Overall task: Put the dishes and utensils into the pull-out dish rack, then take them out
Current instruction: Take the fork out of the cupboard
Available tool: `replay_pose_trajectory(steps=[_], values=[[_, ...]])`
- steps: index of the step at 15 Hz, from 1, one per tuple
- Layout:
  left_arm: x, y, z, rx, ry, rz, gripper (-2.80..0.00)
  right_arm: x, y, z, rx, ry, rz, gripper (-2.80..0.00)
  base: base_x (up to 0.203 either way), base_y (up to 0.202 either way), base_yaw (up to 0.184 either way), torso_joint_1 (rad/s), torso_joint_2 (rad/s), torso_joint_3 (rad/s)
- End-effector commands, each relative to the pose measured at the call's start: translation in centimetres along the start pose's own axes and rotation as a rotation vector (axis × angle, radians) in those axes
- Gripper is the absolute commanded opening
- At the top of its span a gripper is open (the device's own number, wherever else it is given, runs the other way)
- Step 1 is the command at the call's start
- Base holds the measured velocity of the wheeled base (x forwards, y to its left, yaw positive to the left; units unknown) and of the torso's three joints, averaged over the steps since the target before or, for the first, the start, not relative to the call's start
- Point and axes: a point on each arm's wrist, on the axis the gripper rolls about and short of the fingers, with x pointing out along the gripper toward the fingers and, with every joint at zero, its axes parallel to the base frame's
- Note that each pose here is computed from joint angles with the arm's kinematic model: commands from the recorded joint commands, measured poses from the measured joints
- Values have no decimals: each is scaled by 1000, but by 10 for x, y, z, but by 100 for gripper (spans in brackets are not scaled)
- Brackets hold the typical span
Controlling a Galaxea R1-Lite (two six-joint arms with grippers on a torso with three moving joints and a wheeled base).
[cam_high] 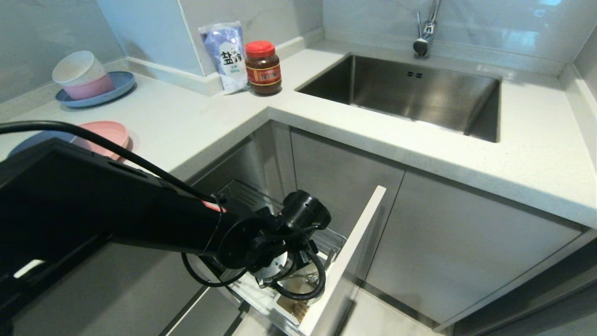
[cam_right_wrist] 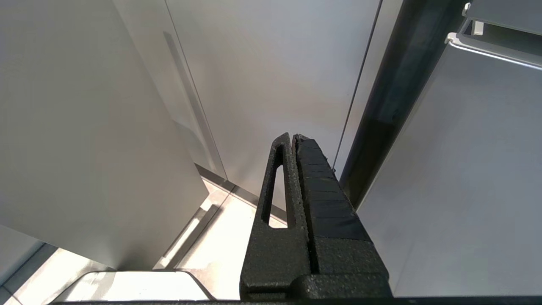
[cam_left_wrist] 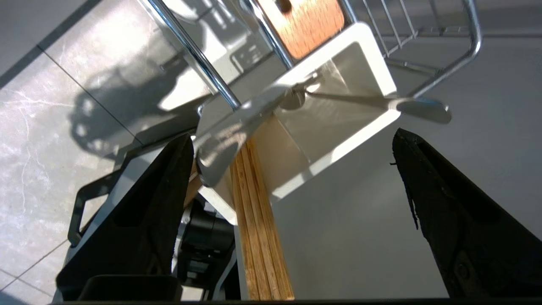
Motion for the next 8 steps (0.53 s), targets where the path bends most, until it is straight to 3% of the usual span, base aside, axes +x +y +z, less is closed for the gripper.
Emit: replay_pose_trajectory(steps=[1,8], values=[[3,-1,-4,3,12,7,0,0,0,0,0,-3,0,-280,0,0,0,0,0,0],[3,-4,-3,-6,4,-24,0,0,0,-1,0,-2,0,-280,0,0,0,0,0,0]])
